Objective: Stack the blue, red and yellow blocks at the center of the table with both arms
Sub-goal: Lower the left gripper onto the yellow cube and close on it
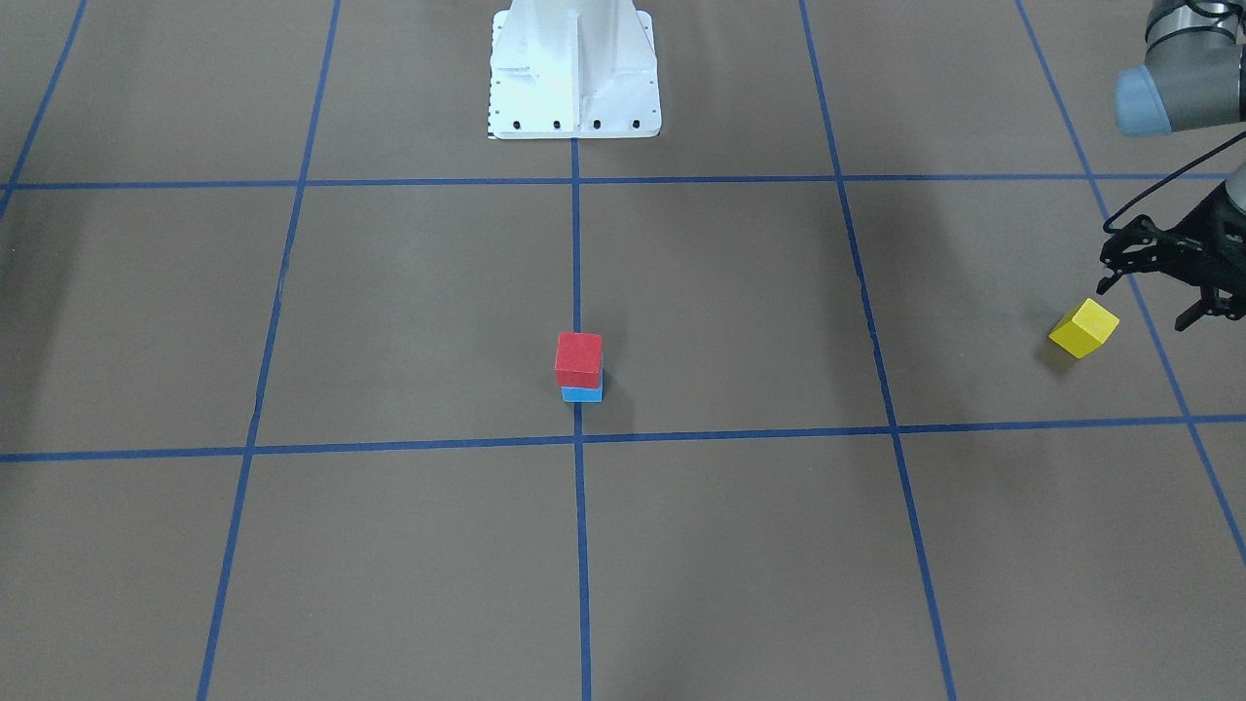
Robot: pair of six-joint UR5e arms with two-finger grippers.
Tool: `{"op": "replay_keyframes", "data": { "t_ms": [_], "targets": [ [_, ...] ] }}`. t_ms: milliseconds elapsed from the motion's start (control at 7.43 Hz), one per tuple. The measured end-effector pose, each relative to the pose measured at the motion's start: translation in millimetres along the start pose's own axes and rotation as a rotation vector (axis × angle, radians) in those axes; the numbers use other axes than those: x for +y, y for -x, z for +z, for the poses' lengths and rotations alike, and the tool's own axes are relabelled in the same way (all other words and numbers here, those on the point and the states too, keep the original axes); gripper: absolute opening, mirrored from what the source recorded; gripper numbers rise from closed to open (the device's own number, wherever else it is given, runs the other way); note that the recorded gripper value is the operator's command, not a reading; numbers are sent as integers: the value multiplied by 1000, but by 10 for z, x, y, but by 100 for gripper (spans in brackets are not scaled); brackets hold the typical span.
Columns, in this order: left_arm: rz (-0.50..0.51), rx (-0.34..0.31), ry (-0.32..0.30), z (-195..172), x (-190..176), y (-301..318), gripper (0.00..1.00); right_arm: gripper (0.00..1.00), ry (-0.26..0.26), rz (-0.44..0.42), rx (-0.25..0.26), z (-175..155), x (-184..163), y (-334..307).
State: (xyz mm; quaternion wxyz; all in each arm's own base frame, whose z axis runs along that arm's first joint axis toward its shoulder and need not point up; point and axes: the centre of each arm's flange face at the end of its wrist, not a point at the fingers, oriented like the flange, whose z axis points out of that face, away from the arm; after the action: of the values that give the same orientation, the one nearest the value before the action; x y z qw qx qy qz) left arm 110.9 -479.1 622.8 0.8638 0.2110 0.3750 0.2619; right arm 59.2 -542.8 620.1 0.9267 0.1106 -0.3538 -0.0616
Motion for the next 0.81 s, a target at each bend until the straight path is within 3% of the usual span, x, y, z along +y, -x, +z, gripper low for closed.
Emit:
{"op": "replay_keyframes", "data": {
  "t_ms": [808],
  "targets": [
    [13, 40, 6, 334, 130, -114, 100, 100, 1, 0, 1, 9, 18, -9]
  ]
}}
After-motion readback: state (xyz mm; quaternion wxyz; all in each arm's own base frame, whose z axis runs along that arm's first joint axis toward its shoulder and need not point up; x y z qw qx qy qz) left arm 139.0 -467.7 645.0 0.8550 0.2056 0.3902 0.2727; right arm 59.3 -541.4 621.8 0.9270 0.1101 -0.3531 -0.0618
